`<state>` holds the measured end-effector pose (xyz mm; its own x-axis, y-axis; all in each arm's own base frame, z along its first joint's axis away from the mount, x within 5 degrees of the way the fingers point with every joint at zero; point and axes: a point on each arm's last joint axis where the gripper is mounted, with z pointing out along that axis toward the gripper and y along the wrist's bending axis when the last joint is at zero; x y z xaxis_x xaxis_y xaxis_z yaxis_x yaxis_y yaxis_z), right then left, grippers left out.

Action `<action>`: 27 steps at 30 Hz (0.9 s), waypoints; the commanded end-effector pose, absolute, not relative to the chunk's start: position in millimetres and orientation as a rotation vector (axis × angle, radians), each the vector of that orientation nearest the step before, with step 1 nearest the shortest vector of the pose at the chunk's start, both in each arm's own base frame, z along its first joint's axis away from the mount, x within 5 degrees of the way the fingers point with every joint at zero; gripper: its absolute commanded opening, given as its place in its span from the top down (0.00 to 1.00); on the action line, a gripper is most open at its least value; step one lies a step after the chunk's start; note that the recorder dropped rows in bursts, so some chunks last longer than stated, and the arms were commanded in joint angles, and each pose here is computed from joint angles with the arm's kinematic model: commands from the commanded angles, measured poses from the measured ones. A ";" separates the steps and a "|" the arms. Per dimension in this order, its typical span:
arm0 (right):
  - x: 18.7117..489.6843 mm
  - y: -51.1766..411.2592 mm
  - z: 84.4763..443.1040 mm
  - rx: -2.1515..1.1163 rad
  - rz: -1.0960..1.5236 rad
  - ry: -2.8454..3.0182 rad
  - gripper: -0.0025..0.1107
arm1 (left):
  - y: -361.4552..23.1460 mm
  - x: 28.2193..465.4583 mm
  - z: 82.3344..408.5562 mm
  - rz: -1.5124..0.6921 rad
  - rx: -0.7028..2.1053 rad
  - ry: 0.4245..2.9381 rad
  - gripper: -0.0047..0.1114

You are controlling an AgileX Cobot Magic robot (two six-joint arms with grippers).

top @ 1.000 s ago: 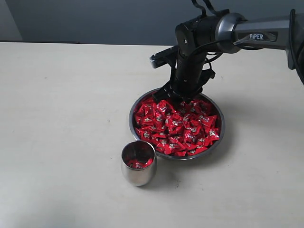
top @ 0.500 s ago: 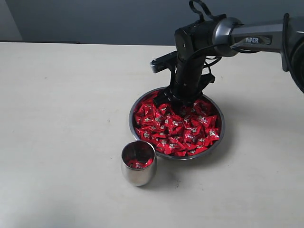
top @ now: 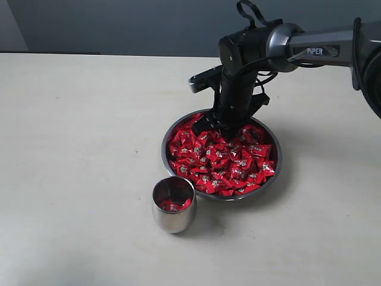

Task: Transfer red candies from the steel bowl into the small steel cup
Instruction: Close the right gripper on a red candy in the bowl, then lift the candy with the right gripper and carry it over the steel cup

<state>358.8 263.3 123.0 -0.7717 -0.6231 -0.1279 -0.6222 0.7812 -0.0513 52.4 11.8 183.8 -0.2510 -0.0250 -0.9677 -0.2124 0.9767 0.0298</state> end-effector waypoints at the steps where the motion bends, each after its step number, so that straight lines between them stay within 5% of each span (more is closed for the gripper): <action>1: 361.1 261.9 129.8 -0.980 0.001 2.821 0.98 | 11.4 52.6 183.4 0.169 -0.174 1.808 0.96; 27: 330.5 269.6 227.9 -0.893 0.254 2.751 0.98 | 11.4 52.6 183.4 0.169 -0.174 1.808 0.96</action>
<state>340.3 265.5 220.5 -0.7898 -0.5495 -0.2725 -0.5861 0.8071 0.0711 52.4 11.8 183.8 -0.2510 -0.0250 -0.9677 -0.2124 0.9767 0.0298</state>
